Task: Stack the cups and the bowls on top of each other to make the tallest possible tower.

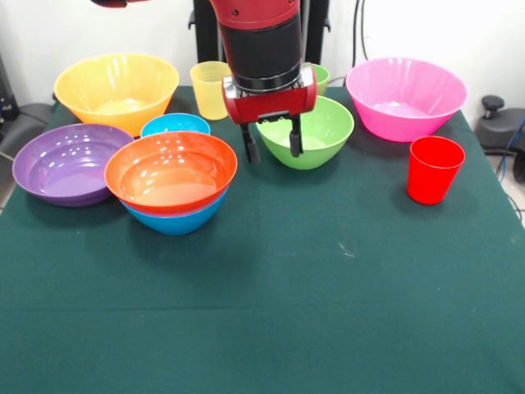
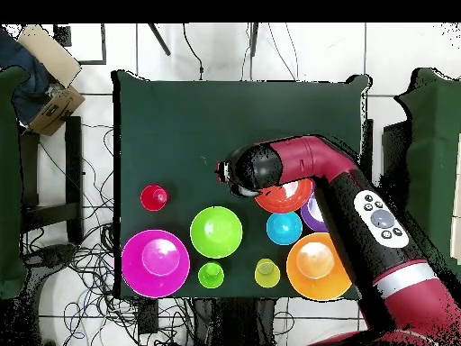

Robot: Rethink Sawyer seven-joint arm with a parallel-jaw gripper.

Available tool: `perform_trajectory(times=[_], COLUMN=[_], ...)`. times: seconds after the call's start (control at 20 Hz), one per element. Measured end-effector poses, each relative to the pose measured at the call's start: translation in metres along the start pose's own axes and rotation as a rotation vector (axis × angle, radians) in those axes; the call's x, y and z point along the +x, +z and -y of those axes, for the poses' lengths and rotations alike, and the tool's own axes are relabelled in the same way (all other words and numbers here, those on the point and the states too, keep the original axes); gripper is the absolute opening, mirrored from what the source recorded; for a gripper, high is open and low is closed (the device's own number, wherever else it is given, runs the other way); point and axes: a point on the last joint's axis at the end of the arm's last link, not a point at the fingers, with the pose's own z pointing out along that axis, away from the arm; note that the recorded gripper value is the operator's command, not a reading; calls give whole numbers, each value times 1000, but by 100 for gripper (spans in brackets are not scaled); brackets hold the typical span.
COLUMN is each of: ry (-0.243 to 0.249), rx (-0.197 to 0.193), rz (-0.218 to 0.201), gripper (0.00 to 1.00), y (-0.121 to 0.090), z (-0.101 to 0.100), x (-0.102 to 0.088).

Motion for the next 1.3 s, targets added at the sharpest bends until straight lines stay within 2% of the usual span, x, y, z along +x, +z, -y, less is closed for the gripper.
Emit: perform_trajectory(times=[0.3, 0.6, 0.85, 0.9, 0.95, 1.1, 1.3], ry=[2, 5, 30, 36, 46, 53, 52], rx=[-2, -1, 1, 5, 14, 29, 54], rz=[5, 7, -8, -20, -49, -79, -93], gripper=[100, 100, 100, 100, 100, 100, 100], y=[7, 4, -21, -28, -43, -60, -76], z=[2, 2, 2, 1, 0, -1, -2], x=[2, 1, -4, -5, -6, -10, -15])
